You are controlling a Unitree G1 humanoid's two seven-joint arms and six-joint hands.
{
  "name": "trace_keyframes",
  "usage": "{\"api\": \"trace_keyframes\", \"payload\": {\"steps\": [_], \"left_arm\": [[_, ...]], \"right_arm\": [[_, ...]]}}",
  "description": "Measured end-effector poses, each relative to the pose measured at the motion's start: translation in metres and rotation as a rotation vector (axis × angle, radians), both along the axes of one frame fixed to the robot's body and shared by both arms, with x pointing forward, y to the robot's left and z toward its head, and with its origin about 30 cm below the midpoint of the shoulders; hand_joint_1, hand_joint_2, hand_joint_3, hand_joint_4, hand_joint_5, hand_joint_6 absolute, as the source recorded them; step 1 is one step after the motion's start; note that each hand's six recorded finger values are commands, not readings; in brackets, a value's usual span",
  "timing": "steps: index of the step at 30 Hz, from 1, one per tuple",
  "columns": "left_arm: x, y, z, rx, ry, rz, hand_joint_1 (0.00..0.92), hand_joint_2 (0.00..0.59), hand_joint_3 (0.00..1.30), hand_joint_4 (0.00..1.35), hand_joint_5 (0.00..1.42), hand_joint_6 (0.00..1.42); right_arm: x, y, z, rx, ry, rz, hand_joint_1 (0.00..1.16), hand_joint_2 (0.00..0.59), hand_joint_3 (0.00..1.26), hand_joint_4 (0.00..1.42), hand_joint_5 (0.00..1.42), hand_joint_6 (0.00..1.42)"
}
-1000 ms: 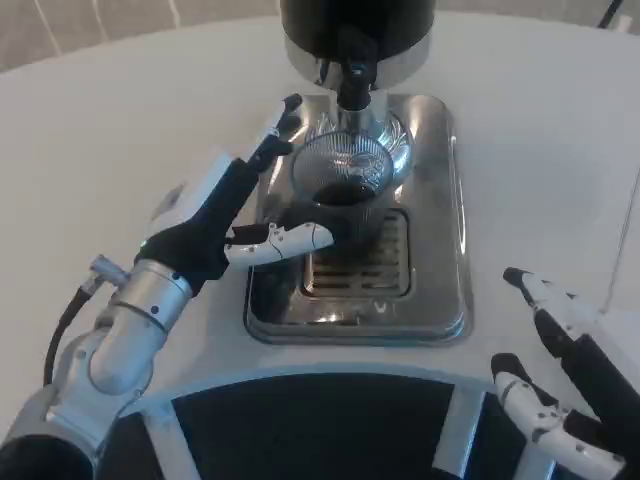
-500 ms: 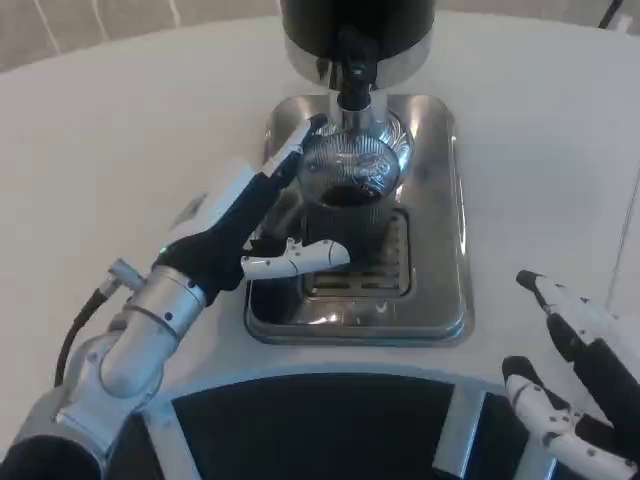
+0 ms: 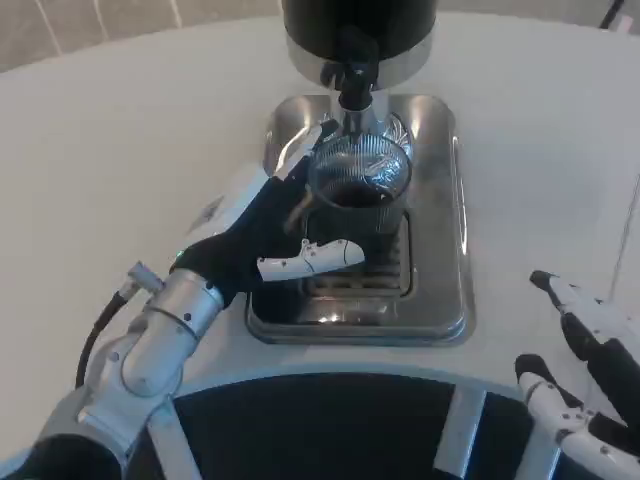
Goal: Grasp the cup under the faucet to collect the drink, then remove the cup.
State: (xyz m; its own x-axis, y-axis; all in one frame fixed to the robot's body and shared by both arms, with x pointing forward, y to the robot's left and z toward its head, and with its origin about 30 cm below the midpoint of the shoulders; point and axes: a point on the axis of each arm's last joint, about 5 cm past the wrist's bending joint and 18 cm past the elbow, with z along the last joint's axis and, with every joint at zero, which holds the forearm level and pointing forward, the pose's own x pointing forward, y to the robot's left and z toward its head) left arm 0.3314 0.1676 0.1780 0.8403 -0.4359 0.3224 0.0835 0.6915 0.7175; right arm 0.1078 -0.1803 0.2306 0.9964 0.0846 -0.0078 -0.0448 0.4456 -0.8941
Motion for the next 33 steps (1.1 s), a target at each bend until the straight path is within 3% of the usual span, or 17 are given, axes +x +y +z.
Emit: {"api": "trace_keyframes", "payload": {"steps": [33], "left_arm": [[0.009, -0.017, 0.008, 0.013, -0.016, 0.018, 0.333, 0.058, 0.05, 0.17, 0.22, 0.12]], "right_arm": [[0.003, -0.0022, 0.0010, 0.027, 0.002, -0.019, 0.11, 0.532, 0.01, 0.00, 0.00, 0.00]]}}
